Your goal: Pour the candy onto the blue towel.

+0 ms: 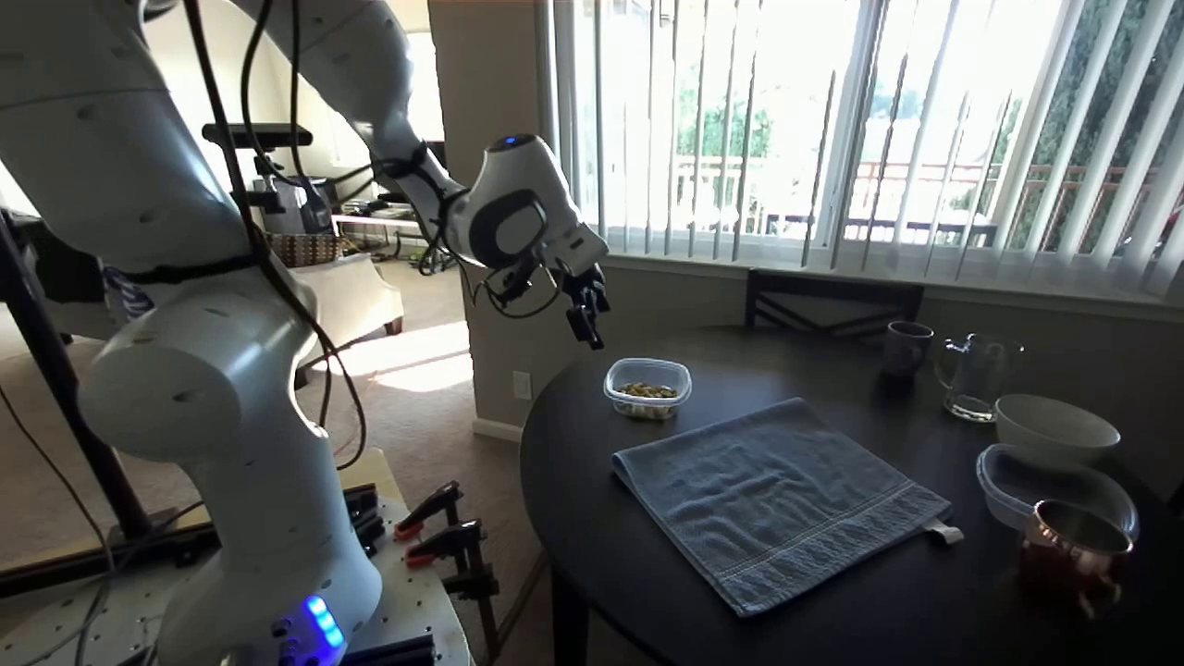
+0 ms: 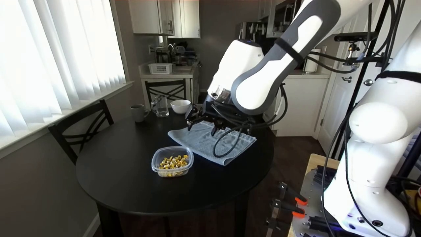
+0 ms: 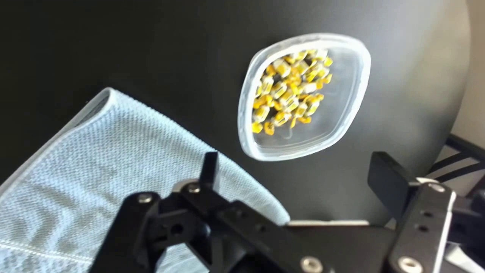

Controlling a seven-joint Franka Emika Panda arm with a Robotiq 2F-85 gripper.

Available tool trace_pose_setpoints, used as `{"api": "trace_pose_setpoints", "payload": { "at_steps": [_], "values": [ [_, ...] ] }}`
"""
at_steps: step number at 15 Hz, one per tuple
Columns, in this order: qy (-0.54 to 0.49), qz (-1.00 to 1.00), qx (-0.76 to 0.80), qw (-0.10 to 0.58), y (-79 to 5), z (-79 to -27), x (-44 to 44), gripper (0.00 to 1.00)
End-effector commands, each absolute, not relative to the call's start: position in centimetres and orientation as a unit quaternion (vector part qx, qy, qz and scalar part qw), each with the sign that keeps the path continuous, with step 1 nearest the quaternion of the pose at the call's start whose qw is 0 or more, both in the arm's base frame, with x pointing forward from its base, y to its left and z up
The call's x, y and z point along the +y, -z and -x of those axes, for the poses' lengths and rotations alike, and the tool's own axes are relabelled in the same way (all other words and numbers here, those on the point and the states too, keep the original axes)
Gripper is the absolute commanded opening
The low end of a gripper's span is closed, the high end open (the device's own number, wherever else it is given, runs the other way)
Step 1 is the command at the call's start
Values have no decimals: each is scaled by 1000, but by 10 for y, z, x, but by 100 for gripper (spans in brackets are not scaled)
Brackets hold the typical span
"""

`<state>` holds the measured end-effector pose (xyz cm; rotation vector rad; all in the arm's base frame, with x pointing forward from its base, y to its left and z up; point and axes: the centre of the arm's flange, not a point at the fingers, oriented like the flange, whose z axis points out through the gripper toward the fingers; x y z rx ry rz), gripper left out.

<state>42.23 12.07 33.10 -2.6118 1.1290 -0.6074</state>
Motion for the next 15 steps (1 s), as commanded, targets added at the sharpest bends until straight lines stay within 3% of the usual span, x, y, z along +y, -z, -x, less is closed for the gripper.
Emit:
{"api": "trace_pose_setpoints", "payload": {
  "at_steps": [1,8,15],
  "values": [
    [228,860,452,54,-294,-487,112,100],
    [203,890,403,-56,-273,-496,129,100],
    [148,917,368,-43,-245,-502,144,100]
  ]
}}
